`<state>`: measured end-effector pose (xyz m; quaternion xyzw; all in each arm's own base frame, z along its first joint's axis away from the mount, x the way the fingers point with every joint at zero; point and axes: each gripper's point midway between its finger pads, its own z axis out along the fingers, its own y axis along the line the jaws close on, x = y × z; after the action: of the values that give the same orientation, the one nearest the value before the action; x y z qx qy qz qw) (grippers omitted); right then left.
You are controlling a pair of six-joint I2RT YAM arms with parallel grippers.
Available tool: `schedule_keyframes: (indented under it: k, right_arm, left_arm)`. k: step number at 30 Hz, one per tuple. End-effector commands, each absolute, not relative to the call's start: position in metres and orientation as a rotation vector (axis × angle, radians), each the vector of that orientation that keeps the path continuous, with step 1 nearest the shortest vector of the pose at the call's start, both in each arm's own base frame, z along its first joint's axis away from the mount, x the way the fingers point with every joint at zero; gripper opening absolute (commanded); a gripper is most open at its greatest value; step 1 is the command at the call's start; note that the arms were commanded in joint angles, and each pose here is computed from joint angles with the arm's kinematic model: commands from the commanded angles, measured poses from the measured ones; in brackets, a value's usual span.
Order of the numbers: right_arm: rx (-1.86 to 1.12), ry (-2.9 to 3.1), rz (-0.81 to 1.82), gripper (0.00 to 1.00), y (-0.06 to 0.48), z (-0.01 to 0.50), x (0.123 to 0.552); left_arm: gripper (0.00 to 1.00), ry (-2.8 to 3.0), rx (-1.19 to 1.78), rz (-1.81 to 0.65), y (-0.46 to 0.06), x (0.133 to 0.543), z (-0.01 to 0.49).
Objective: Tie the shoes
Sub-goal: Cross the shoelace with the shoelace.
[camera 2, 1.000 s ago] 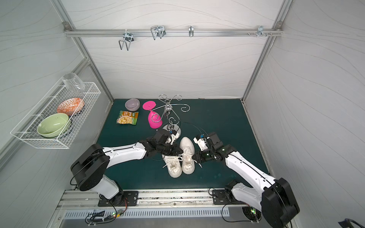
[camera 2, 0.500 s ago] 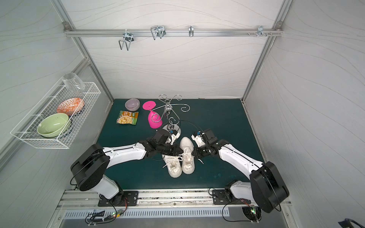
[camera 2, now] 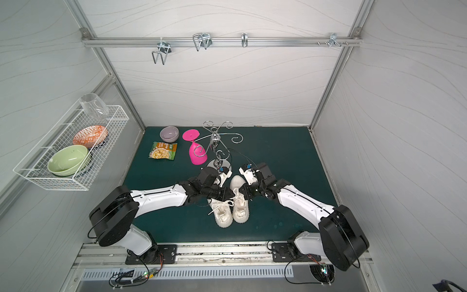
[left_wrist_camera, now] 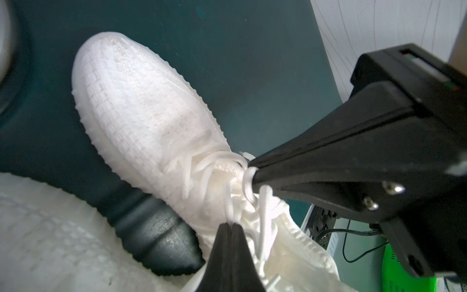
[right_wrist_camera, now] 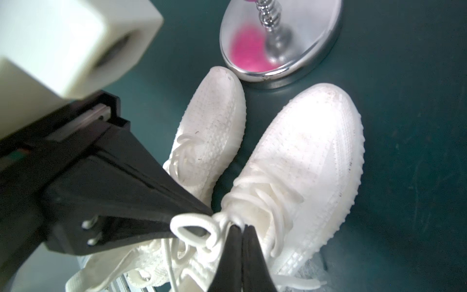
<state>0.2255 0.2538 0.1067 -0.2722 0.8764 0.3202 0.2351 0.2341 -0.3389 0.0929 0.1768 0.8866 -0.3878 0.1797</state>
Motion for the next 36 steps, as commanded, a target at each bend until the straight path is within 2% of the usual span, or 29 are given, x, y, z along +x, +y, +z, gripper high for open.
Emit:
schedule_keyframes:
  k: [1, 14, 25, 29, 36]
  right_arm:
    - [-0.779, 2.356, 0.959, 0.02, 0.264, 0.114, 0.219]
    - [-0.803, 2.395, 1.068, 0.02, 0.266, 0.101, 0.195]
    - [-0.81, 2.415, 1.066, 0.01, 0.267, 0.092, 0.196]
    - [-0.808, 2.423, 1.057, 0.01, 0.266, 0.088, 0.196]
    - [-0.806, 2.424, 1.053, 0.01, 0.265, 0.087, 0.196]
  left_arm:
    - [0.0, 2.368, 0.507, -1.088, -0.344, 0.248, 0.119]
    - [0.02, 2.338, 0.485, -1.102, -0.341, 0.247, 0.122]
    - [0.03, 2.285, 0.532, -1.205, -0.352, 0.24, 0.131]
    - [0.13, 2.315, 0.478, -1.164, -0.346, 0.243, 0.127]
    - [0.39, 2.374, 0.343, -1.055, -0.322, 0.246, 0.122]
